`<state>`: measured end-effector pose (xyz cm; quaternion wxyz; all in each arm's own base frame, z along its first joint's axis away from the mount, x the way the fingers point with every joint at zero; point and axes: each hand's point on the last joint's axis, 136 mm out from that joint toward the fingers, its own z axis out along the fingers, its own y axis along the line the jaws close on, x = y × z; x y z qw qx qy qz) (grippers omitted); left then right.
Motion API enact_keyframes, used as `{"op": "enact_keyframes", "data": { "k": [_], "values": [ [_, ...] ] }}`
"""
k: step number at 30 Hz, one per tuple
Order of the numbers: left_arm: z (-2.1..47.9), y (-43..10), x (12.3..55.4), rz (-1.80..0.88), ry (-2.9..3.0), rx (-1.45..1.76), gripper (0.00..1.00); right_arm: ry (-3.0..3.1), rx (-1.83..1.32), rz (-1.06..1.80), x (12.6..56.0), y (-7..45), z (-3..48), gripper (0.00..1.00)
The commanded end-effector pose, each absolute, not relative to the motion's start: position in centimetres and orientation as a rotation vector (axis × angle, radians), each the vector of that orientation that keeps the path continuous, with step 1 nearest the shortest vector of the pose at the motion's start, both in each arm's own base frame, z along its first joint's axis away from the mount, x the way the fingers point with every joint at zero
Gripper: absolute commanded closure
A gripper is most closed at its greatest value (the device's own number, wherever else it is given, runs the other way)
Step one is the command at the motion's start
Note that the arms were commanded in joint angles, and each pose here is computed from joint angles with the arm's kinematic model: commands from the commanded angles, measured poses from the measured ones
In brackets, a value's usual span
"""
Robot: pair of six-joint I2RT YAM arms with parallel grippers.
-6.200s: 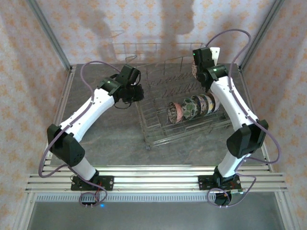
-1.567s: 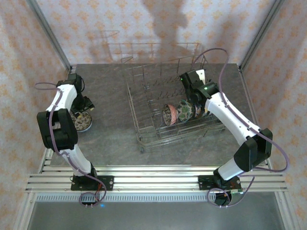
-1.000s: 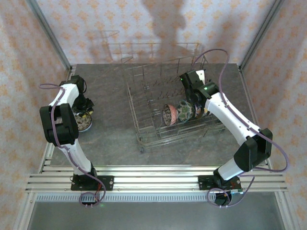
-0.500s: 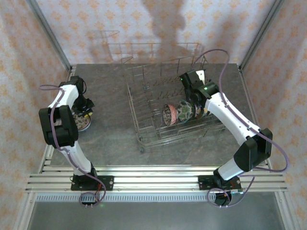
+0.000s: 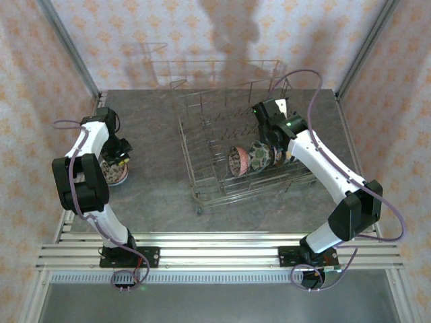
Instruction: Load the bowls into the dish rack
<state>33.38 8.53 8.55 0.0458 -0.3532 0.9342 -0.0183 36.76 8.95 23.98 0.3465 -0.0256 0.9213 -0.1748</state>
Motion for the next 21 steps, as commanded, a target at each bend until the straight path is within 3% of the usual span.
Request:
{"op": "enact_keyframes", "data": {
  "k": [1, 9, 21],
  "values": [
    [8.8, 8.1, 32.8, -0.060, 2.876, -1.051, 0.91, 2.383, -0.042, -0.437, 36.7, 9.2, 24.4, 0.12],
    [10.6, 7.9, 32.9, -0.058, 2.841, -1.024, 0.95, 2.382, -0.040, -0.407, 36.7, 9.5, 24.7, 0.12],
    [17.1, 7.5, 33.1, -0.068, 2.660, -0.973, 0.99, 2.377, -0.050, -0.272, 36.6, 11.4, 26.2, 0.13]
  ]
}}
